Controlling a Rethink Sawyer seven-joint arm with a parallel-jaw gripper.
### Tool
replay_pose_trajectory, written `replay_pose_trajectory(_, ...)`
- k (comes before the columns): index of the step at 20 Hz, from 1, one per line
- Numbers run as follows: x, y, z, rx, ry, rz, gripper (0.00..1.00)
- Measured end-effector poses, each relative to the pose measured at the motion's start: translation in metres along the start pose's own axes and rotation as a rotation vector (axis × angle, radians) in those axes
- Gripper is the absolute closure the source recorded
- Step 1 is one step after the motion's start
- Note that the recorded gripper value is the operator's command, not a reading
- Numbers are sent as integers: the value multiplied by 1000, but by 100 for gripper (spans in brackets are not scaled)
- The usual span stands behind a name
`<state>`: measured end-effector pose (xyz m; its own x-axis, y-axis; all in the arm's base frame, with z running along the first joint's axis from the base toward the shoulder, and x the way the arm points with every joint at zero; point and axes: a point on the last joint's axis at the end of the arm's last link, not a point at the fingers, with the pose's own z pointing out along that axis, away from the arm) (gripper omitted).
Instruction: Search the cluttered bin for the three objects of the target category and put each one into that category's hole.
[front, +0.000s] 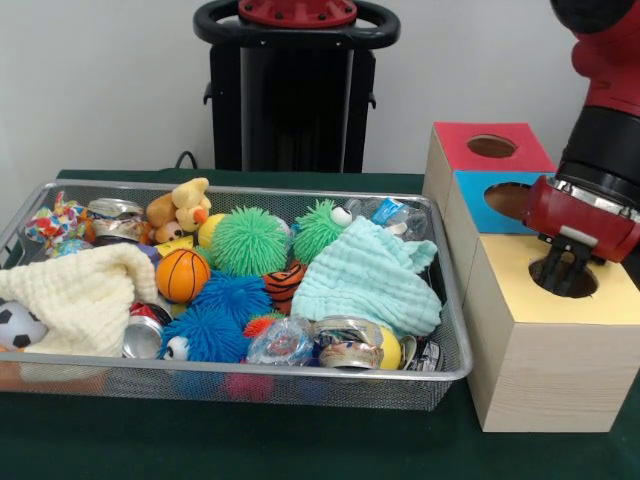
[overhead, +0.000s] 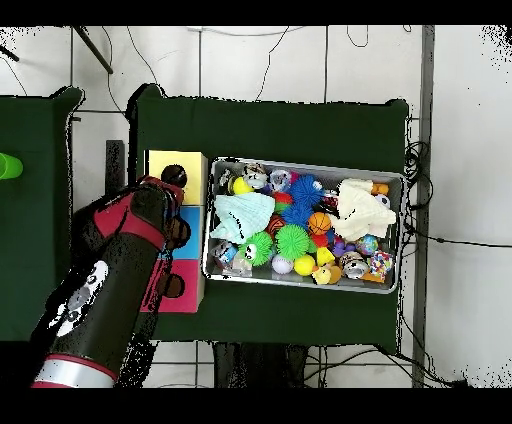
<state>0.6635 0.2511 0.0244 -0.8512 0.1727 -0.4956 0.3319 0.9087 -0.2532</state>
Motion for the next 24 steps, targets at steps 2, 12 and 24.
replay_pose_trajectory(2, 1, -1, 1, 0, -1, -1, 0)
replay_pose_trajectory(12, -1, -3, 3, -2, -11, 0, 0)
replay_pose_trajectory(24, -3, -4, 2, -2, -10, 6, 0)
